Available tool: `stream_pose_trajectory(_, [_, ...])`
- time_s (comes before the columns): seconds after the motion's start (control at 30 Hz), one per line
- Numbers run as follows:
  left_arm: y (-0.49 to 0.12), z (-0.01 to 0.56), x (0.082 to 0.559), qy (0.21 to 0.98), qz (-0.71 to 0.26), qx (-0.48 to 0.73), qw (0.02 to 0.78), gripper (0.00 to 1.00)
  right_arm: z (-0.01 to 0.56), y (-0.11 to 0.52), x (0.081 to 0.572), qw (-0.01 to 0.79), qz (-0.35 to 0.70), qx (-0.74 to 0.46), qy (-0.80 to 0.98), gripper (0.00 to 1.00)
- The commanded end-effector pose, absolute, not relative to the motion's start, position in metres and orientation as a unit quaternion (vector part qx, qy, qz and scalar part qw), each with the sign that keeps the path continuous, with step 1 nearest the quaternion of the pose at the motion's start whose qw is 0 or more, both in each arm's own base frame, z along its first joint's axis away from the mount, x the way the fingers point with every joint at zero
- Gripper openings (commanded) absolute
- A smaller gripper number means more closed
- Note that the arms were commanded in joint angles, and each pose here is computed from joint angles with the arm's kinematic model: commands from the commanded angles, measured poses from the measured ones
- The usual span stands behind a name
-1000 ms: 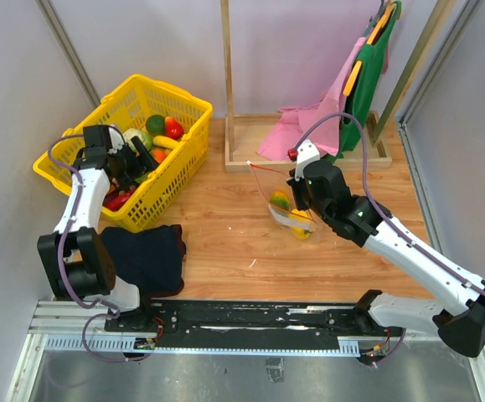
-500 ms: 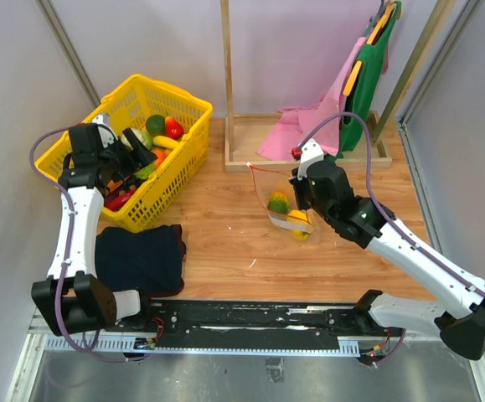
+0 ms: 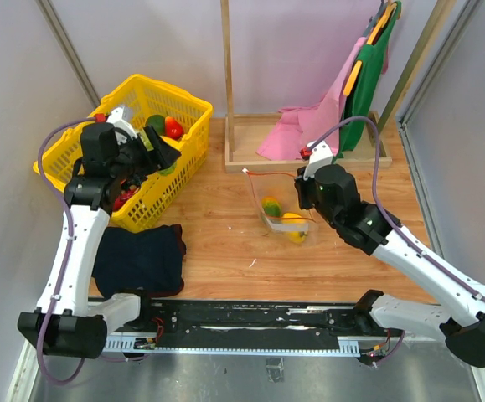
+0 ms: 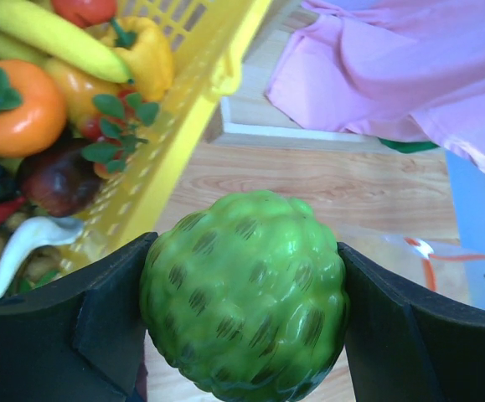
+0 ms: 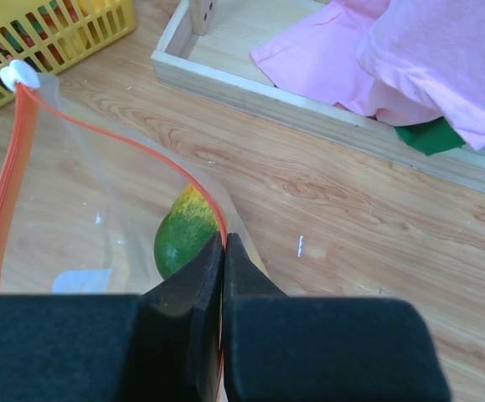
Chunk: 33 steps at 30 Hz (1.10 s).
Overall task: Place the food in the zip-top bag and seal the zipper
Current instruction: Place the fake fruit in the zipper food storage bag.
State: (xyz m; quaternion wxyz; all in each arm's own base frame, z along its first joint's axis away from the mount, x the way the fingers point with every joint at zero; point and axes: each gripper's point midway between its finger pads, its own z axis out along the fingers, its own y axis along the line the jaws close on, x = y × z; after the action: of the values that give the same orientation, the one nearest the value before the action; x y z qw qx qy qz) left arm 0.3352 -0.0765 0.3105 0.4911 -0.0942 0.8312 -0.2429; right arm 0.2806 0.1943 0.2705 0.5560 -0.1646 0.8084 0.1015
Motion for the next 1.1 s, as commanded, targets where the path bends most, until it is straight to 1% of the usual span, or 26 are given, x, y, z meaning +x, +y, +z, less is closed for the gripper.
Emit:
stream_pose_trajectory(0.0, [-0.1,0.346,0.326,0.801,-0.272,-0.065,0.529,0.45,0.278,0.188,0.289,0.577,0.105,-0.13,0.799,0.01])
stream_pose_trajectory(0.33, [-0.186,0.365,0.3,0.756,-0.358,0.037,0.547,0.44,0.274,0.197,0.289,0.573,0.125,-0.129,0.8,0.01])
stream_pose_trajectory(0.53, [-0.234,0.368,0.289,0.729,-0.387,0.086,0.558,0.44,0.272,0.2,0.288,0.569,0.132,-0.131,0.801,0.01])
stream_pose_trajectory(0.7, [-0.281,0.373,0.271,0.695,-0.423,0.131,0.567,0.45,0.27,0.203,0.287,0.566,0.14,-0.133,0.801,0.01])
stream_pose_trajectory(0.93, [-0.319,0.359,0.266,0.681,-0.423,0.163,0.576,0.46,0.27,0.205,0.285,0.565,0.149,-0.136,0.8,0.01])
stream_pose_trajectory(1.07, [-0.334,0.342,0.267,0.688,-0.413,0.172,0.571,0.49,0.269,0.206,0.284,0.564,0.152,-0.137,0.8,0.01])
